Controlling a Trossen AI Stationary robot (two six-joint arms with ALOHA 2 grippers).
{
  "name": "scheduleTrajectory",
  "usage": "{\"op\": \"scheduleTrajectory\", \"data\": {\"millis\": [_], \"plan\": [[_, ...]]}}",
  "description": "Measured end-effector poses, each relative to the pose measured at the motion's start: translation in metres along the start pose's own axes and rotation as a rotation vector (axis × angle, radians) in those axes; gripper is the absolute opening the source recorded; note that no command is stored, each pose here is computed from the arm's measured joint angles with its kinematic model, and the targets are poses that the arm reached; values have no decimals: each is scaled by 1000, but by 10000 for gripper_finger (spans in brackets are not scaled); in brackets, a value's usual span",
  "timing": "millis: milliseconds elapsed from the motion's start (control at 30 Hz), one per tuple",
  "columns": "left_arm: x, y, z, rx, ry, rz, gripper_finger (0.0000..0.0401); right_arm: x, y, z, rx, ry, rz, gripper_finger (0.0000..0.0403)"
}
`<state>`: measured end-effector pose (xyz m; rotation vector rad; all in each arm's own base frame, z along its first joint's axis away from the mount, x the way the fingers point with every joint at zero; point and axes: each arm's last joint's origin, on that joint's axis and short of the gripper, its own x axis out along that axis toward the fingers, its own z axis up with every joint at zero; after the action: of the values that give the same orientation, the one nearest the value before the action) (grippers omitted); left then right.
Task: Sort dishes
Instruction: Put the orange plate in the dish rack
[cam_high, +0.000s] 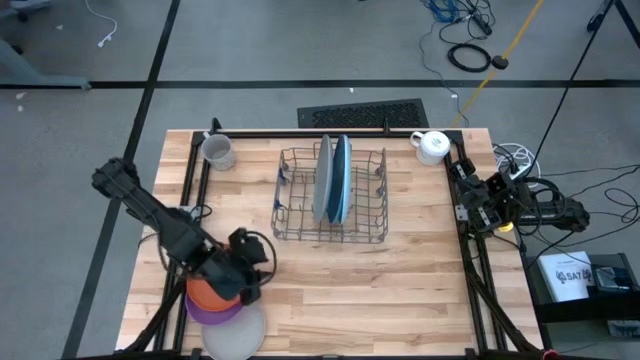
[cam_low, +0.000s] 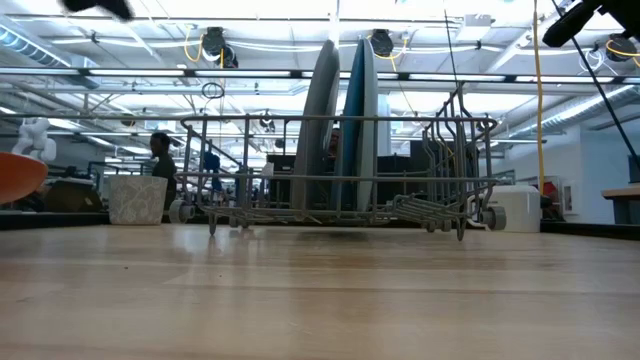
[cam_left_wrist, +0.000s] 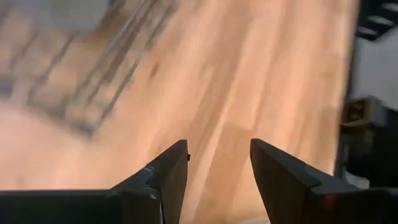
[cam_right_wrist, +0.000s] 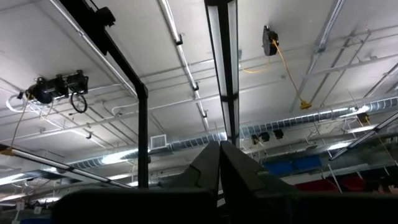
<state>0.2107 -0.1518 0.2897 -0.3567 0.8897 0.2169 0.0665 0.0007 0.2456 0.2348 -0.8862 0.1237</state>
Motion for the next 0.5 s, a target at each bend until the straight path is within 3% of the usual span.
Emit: {"op": "scheduleTrajectory", "data": {"millis": [67,133,300,400,500], "plan": [[3,2,-5,-91,46,57,176,0,0,0,3,3,-1,9],[5,1,-12,-89,112,68,176,0,0,-1,16,6,-1,9],[0,0,-28,230,283,28,176,0,0,-1,24,7,-2,9],[-3,9,-33,441,318,106,176,0,0,-1,23,10,-2,9],[-3,20,-32,551,356,184,176,0,0,-1,23,10,-2,9]]}}
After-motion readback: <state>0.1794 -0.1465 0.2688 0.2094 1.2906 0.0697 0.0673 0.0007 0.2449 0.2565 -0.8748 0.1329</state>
